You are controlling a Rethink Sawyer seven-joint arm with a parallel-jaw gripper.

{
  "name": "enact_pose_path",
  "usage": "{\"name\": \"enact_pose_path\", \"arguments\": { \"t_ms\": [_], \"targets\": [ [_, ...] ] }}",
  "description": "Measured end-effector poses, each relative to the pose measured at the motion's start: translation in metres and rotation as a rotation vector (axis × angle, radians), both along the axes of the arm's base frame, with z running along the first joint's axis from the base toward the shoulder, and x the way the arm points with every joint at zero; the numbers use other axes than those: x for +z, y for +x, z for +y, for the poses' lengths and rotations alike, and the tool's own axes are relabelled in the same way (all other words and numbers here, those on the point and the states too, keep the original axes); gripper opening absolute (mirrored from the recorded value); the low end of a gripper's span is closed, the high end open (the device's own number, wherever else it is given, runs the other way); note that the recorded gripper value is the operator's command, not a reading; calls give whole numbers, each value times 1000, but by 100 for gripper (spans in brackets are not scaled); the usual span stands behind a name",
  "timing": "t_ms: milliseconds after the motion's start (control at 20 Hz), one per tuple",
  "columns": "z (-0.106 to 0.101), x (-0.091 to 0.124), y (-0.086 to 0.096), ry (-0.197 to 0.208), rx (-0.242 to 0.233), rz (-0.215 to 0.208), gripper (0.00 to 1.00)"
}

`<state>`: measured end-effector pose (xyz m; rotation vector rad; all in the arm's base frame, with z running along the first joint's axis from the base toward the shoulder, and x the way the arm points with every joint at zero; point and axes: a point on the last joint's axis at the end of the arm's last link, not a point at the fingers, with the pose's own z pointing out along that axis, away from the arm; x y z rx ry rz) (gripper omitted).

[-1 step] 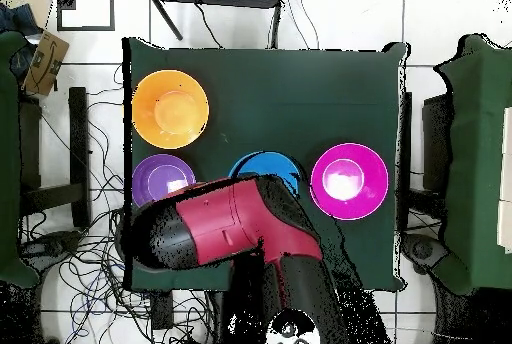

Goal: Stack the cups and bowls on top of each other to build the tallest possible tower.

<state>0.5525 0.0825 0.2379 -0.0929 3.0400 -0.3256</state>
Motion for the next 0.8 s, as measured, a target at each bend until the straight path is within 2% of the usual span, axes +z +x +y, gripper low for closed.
{"name": "enact_pose_path", "arguments": {
  "t_ms": [350, 800],
  "targets": [
    [-16, -15, -15, -56, -9, 28, 0],
    [-23, -27, -27, -80, -33, 63, 0]
  ]
}}
